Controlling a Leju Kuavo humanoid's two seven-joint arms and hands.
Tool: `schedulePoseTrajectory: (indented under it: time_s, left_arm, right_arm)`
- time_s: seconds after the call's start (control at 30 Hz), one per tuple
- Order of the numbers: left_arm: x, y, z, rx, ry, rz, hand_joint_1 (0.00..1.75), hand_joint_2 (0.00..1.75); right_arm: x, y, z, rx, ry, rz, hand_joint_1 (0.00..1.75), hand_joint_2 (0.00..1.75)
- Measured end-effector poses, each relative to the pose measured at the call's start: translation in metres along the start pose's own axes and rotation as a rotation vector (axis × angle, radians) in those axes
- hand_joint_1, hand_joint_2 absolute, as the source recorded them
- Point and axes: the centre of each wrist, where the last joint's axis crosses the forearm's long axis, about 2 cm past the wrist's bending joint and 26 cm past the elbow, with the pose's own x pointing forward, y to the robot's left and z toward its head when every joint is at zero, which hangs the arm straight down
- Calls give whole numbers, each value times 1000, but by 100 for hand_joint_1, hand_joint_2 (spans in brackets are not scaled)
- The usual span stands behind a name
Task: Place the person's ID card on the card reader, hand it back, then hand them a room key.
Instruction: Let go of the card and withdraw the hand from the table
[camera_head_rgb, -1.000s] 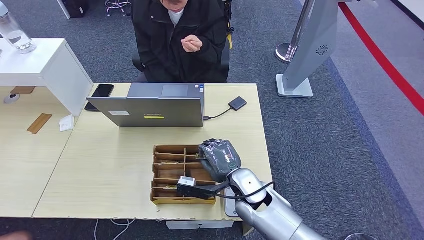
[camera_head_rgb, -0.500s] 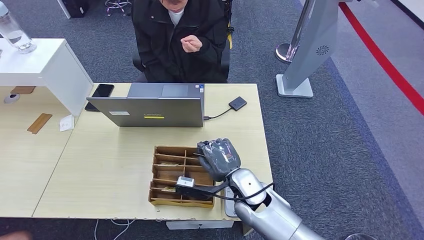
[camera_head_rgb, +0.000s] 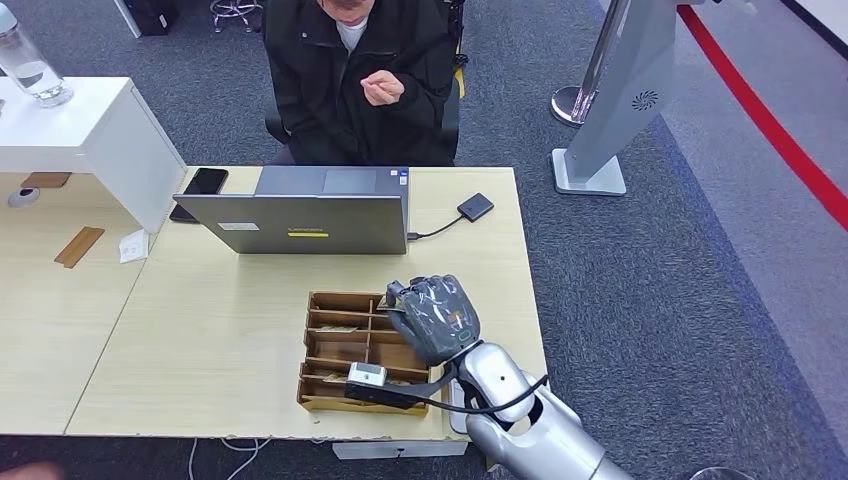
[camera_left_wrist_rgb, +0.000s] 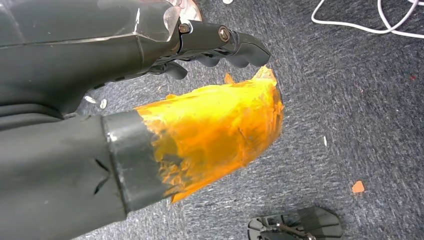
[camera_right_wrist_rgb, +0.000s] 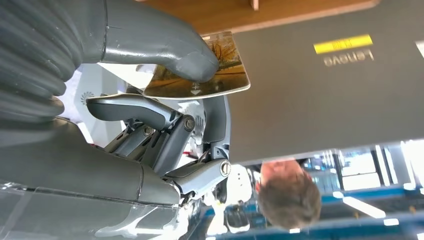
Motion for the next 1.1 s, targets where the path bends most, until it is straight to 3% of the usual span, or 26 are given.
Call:
schedulePoseTrajectory:
  time_s: [1.1]
  left_arm:
    - [-2,1,0,3,-13,17,0,0]
  right_arm:
    - [25,-53,3,-446,-165,-62,175,175]
